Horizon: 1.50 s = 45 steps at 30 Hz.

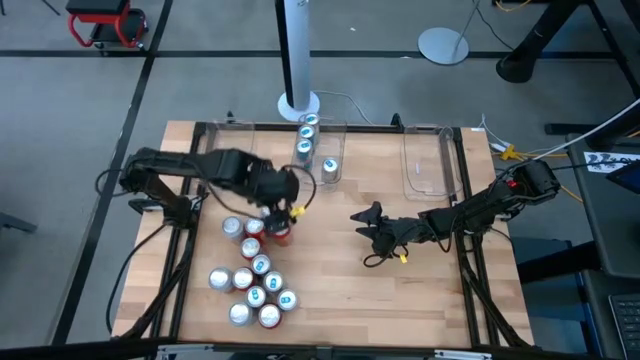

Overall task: Sort soda cans
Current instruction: Put the blue soda can into the middle transparent bin

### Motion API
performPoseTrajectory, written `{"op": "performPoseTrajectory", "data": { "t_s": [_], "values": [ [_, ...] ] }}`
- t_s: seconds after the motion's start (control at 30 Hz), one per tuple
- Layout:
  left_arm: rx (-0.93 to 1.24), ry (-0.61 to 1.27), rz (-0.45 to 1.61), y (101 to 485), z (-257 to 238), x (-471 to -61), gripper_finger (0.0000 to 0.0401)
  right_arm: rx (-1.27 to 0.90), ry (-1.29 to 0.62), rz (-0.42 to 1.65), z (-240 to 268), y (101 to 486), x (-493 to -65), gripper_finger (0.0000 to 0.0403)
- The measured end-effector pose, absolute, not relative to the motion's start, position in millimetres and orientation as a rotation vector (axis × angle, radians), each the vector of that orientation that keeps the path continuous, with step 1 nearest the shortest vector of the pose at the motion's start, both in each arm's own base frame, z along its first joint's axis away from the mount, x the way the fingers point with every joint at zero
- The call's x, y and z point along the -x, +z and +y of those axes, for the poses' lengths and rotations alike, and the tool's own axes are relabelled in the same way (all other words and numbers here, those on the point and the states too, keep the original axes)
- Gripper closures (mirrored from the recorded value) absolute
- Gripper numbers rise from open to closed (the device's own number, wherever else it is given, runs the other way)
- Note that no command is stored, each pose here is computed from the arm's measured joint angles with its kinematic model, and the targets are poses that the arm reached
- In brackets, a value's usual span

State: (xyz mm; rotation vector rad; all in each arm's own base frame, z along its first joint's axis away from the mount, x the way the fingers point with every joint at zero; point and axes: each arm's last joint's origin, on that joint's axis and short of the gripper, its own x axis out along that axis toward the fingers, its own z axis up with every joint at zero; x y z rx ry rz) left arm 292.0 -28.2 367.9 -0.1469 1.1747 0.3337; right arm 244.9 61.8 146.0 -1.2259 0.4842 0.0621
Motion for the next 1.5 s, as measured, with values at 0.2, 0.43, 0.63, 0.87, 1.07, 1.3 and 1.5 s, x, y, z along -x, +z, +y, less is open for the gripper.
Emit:
{"op": "performPoseTrajectory", "data": {
  "t_s": [0.2,0.43,0.63,0.87,1.07,1.3,1.5],
  "values": [
    [0.112,0.274,1.235,366,-69,-278,0.0072,1.226,0.062,0.484,62,146,-245,0.0093],
    [0.014,0.187,1.25,365,-108,-263,0.0072,1.225,0.061,0.482,62,146,-245,0.0093],
    [-0.079,0.094,1.267,363,-133,-252,0.0072,1.224,0.059,0.48,62,147,-245,0.0093],
    [-0.133,0.036,1.265,363,-145,-245,0.0072,1.224,0.059,0.479,62,147,-245,0.0093],
    [-0.137,0.027,1.26,363,-146,-245,0.0072,1.224,0.059,0.479,62,147,-245,0.0093],
    [-0.168,0.039,1.306,348,-154,-257,0.0072,1.224,0.059,0.479,62,147,-245,0.0093],
    [-0.204,0.039,1.344,334,-161,-266,0.0072,1.224,0.059,0.479,62,147,-245,0.0093]
  ]
}}
